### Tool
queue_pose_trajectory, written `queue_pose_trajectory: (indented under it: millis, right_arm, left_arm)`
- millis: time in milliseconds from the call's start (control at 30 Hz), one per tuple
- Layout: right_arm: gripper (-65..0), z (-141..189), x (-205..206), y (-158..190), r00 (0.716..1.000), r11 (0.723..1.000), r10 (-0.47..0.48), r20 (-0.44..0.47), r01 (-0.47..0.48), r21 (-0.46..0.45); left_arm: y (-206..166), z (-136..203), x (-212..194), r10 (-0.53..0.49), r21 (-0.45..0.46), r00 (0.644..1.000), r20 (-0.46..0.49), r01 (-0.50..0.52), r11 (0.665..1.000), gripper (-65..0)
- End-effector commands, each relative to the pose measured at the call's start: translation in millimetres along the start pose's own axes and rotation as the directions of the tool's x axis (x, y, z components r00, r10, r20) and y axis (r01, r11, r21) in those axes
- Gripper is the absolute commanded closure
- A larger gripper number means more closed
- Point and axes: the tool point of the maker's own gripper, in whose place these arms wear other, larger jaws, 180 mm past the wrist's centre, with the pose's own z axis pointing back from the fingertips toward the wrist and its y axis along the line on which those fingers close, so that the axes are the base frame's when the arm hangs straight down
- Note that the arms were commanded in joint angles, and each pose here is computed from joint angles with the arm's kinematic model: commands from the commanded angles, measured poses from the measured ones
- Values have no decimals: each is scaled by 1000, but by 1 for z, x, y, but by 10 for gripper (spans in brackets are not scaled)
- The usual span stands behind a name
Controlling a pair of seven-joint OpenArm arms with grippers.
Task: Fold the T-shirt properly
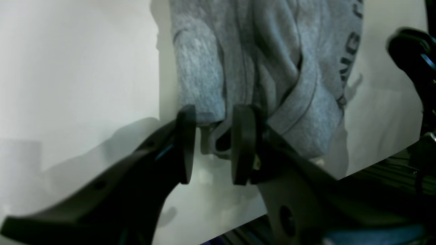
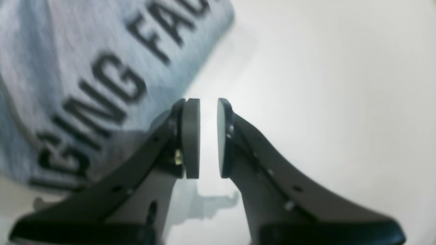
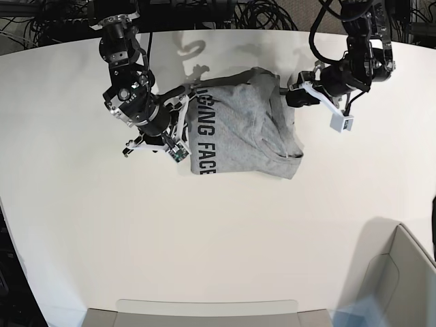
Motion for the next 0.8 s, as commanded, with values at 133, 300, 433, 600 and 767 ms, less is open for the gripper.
queue_pose_trajectory:
  millis: [133,300,433,600,767]
  right_arm:
    - [-95,-14,-1,-6,1000,1000,-16,-19,16,4]
    - [-95,-17,-6,-4,999,1000,-19,-34,20,11]
    - [-95,-17,-7,-4,999,1000,-18,-37,18,11]
    - [-95,-16,-9,-4,999,1000,-16,-40,17,10]
    - [-95,-15,-16,-7,998,1000,-7,-56,8,5]
  left_arm:
    - [-5,5,3,0,-22,1000,14,1,1000,-195]
    - [-24,-8,-24,-34,-71,997,-72,29,997,-196]
    - [-41,-19,-40,-67,-116,990,-124,52,992,-196]
    - [-21,-27,-42,-2,-76,992,-128,-8,997,-196]
    - [-10,-23,-39,20,-51,994,-111,-26,998,-195]
